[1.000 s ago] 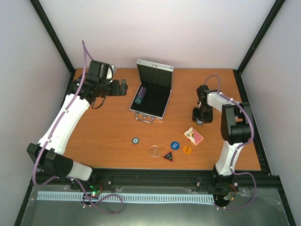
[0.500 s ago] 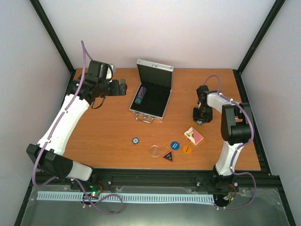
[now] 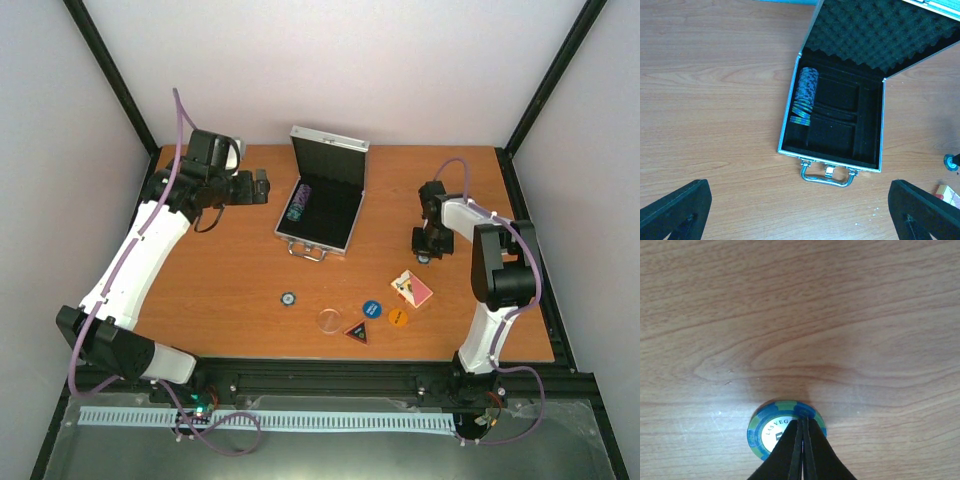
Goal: Pack up texas hold em set
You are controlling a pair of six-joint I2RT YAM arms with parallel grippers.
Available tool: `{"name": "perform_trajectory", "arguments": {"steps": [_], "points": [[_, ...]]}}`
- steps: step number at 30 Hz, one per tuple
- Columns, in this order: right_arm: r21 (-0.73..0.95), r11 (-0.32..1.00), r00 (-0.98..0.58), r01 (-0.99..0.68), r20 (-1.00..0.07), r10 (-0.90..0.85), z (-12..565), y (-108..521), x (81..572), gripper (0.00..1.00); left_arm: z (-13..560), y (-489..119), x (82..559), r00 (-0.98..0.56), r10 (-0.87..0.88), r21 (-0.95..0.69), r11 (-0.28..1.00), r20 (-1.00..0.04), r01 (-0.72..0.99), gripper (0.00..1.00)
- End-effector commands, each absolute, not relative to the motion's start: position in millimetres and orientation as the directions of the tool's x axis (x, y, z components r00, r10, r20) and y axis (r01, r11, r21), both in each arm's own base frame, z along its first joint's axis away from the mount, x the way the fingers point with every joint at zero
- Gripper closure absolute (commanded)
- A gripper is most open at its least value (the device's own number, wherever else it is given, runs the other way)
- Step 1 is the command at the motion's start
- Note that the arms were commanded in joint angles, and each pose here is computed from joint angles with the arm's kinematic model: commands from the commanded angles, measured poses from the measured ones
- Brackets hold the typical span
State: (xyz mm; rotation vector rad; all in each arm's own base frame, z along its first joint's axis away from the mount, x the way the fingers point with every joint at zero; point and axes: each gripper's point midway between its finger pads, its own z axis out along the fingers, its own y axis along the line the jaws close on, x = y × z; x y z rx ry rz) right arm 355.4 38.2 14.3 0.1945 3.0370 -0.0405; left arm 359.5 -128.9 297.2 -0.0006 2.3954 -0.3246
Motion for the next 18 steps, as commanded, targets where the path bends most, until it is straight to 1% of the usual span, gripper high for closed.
{"name": "perform_trajectory", "arguments": {"steps": [1, 4, 5, 6, 7, 8, 11, 13, 18], "points": [[-0.042, 0.991, -0.992, 0.128, 0.013, 0.129, -17.7, 35.5, 328.6, 0.97, 310.2, -125.1, 359.5, -0.721, -0.119, -0.252, 0.965, -0.683, 0.079, 0.00], [-0.038, 0.991, -0.992, 0.126, 0.014, 0.127, -17.6, 36.2, 328.8, 0.97, 310.4, -125.0, 359.5, -0.720, -0.119, -0.252, 0.965, -0.683, 0.079, 0.00], [-0.036, 0.991, -0.992, 0.126, 0.012, 0.126, -16.4, 36.7, 329.6, 0.96, 310.5, -125.2, 359.5, -0.720, -0.118, -0.252, 0.964, -0.683, 0.081, 0.00], [-0.032, 0.992, -0.992, 0.126, 0.009, 0.126, -14.5, 37.2, 330.2, 0.88, 310.3, -125.3, 359.6, -0.721, -0.119, -0.252, 0.964, -0.683, 0.080, 0.00], [-0.034, 0.991, -0.992, 0.129, 0.000, 0.129, -11.9, 36.8, 332.0, 0.74, 310.5, -125.5, 359.7, -0.720, -0.119, -0.253, 0.964, -0.683, 0.081, 0.00], [-0.034, 0.991, -0.991, 0.133, -0.013, 0.132, -7.5, 36.6, 334.5, 0.63, 310.6, -125.4, 359.5, -0.720, -0.119, -0.253, 0.964, -0.683, 0.080, 0.00], [-0.044, 0.990, -0.990, 0.136, -0.046, 0.134, 5.4, 34.2, 341.1, 0.44, 310.1, -126.0, 360.1, -0.721, -0.118, -0.254, 0.964, -0.683, 0.082, 0.00], [-0.050, 0.990, -0.990, 0.132, -0.057, 0.129, 10.4, 33.2, 344.7, 0.41, 310.0, -126.3, 360.2, -0.721, -0.119, -0.256, 0.963, -0.682, 0.083, 0.00], [-0.033, 0.992, -0.991, 0.125, -0.050, 0.123, 9.6, 37.1, 348.7, 0.41, 309.2, -126.1, 360.0, -0.722, -0.119, -0.255, 0.964, -0.682, 0.082, 0.00]]}}
